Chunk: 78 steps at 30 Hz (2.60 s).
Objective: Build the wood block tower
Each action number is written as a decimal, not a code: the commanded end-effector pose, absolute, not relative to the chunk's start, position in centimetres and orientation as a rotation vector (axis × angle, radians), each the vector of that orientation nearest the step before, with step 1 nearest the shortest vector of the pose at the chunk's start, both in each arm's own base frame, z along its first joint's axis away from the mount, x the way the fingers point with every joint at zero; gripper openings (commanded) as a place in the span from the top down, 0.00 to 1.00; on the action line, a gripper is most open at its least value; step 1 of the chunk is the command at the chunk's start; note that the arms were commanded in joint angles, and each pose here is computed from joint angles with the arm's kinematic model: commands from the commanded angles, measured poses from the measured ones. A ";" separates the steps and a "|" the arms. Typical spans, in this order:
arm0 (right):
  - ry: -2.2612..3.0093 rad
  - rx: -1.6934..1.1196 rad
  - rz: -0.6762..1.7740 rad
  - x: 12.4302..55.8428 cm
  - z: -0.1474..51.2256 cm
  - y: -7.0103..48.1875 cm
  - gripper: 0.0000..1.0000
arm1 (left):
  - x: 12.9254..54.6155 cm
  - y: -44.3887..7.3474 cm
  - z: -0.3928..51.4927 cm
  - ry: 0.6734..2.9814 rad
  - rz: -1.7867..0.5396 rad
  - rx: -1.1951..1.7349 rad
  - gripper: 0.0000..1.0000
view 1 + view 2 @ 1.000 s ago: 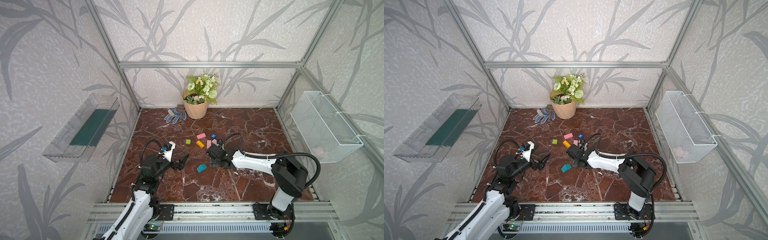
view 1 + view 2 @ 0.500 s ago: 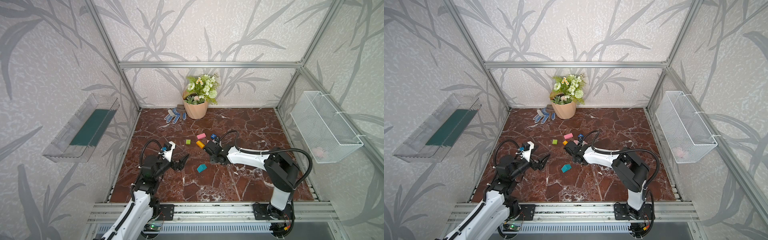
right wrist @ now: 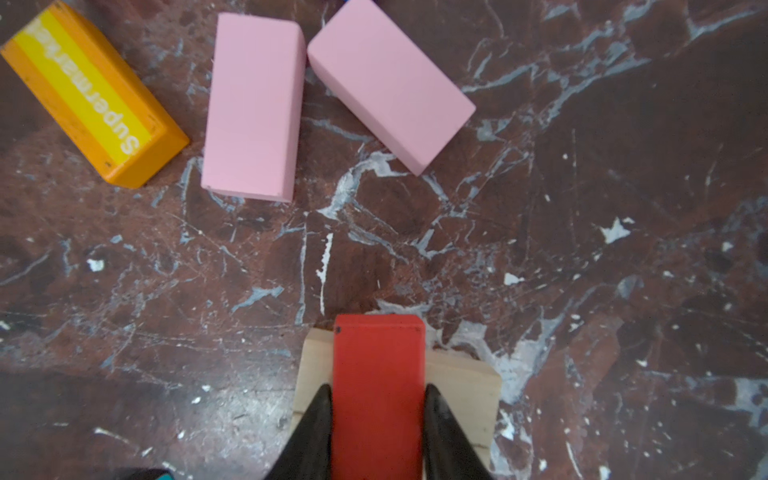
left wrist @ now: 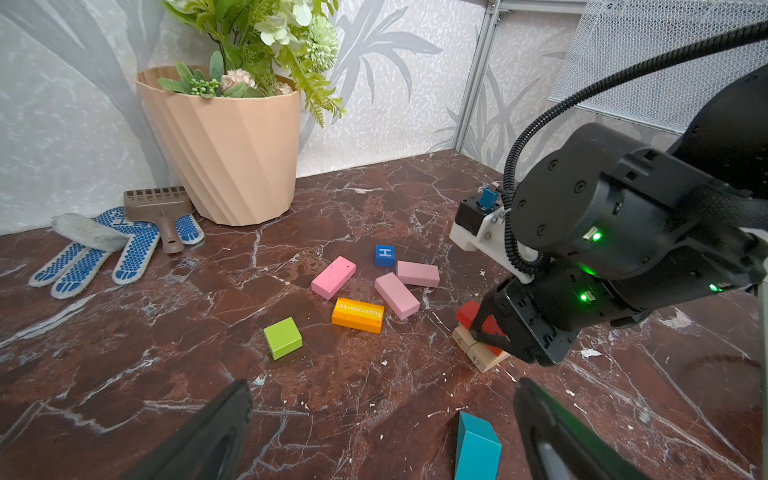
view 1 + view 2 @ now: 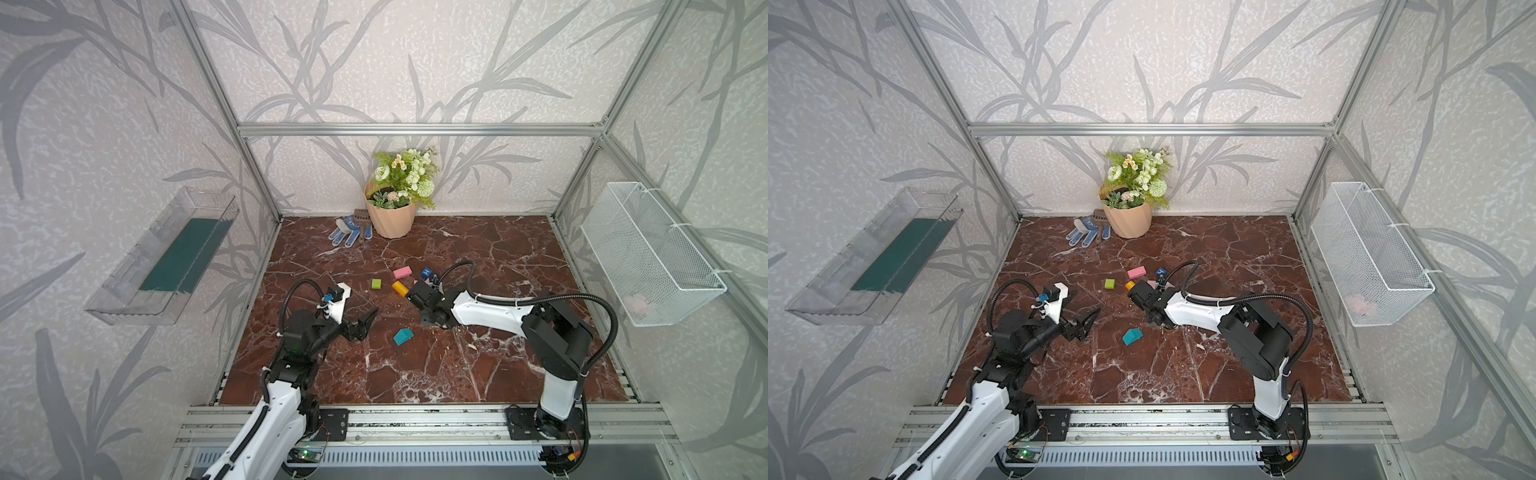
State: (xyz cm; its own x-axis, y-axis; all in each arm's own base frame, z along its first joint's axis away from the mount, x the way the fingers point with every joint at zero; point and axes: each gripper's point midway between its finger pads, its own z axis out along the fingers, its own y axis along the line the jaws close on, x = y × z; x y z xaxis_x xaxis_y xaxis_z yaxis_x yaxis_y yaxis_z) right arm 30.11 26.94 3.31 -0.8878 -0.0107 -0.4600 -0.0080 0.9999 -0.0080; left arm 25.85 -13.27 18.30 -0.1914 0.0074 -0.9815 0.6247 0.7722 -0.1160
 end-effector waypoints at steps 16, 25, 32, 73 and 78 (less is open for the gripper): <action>2.695 0.081 -0.001 29.3 3.6 26.5 0.80 | 25.6 -13.3 18.6 1.660 -0.598 0.511 0.01; 2.684 0.221 0.028 28.6 4.6 25.9 0.84 | 25.5 -13.3 18.7 1.650 -0.595 0.509 0.01; 2.657 0.244 -0.024 28.7 5.3 25.6 0.84 | 25.4 -13.1 18.8 1.640 -0.588 0.501 0.01; 2.674 0.153 0.004 30.3 3.6 27.4 0.79 | 25.4 -13.1 18.8 1.637 -0.587 0.499 0.01; 2.674 0.138 -0.001 30.3 3.5 27.4 0.75 | 25.4 -13.1 18.9 1.636 -0.587 0.499 0.01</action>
State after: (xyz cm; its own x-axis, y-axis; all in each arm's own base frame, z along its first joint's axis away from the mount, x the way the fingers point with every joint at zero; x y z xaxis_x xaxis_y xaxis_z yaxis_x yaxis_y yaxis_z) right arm 29.69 27.35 3.69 -0.8927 0.1041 -0.4384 0.0991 0.9945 0.0343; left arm 25.47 -13.07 18.60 -0.1694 -0.0083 -0.9855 0.6195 0.7768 -0.1130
